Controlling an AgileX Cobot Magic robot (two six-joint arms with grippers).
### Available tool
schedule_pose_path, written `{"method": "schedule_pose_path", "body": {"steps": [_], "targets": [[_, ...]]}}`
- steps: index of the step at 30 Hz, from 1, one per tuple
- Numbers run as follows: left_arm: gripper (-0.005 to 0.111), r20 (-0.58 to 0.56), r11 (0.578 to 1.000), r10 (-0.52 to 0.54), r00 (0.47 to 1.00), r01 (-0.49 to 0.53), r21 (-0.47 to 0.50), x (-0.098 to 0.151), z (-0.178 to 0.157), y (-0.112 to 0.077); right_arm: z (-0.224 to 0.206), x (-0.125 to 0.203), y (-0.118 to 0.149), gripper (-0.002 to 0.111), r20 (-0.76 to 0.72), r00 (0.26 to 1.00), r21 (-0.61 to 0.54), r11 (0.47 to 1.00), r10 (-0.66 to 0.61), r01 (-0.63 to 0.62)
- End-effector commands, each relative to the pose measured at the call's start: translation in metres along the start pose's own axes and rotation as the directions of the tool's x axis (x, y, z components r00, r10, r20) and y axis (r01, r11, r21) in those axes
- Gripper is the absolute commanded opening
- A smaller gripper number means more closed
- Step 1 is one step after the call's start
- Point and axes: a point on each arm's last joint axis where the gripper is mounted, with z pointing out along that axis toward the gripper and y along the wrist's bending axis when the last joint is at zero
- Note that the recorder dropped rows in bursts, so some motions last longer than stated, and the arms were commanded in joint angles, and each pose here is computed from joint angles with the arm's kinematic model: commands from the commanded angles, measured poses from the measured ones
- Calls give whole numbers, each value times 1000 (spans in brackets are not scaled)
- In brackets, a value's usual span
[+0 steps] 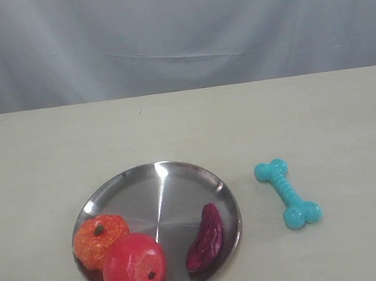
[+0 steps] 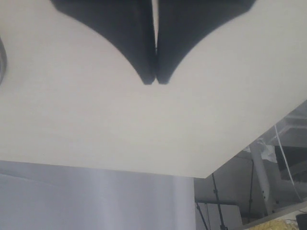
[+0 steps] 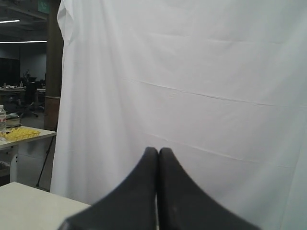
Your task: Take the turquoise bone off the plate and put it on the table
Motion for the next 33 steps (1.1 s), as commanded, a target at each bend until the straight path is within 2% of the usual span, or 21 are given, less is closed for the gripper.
{"method": "schedule_pose_path", "body": {"steps": [1, 6, 15, 22, 24, 28, 31, 33], "targets": [[0, 4, 1000, 1, 1000, -1, -4, 0, 0, 0, -1, 2, -1, 0, -16, 997, 11, 997, -81, 81], [0, 4, 1000, 1, 1000, -1, -4, 0, 0, 0, -1, 6, -2, 0, -58, 978, 12, 980, -198, 199], [0, 4, 1000, 1, 1000, -1, -4, 0, 0, 0, -2, 12, -3, 0, -130, 978, 18, 986, -163, 166], [0, 4, 1000, 1, 1000, -1, -4, 0, 0, 0, -3, 26, -8, 0, -249, 949, 43, 977, -192, 209], [0, 4, 1000, 1, 1000, -1, -4, 0, 0, 0, -3, 29, -8, 0, -230, 959, 62, 980, -168, 187], [0, 4, 1000, 1, 1000, -1, -4, 0, 0, 0, -7, 38, -5, 0, -128, 991, 141, 988, -45, 63], [0, 4, 1000, 1, 1000, -1, -4, 0, 0, 0, -14, 56, -3, 0, -51, 998, 233, 972, 47, -34], [0, 4, 1000, 1, 1000, -1, -4, 0, 0, 0, -13, 71, -5, 0, -73, 995, 294, 954, 75, -50]]}}
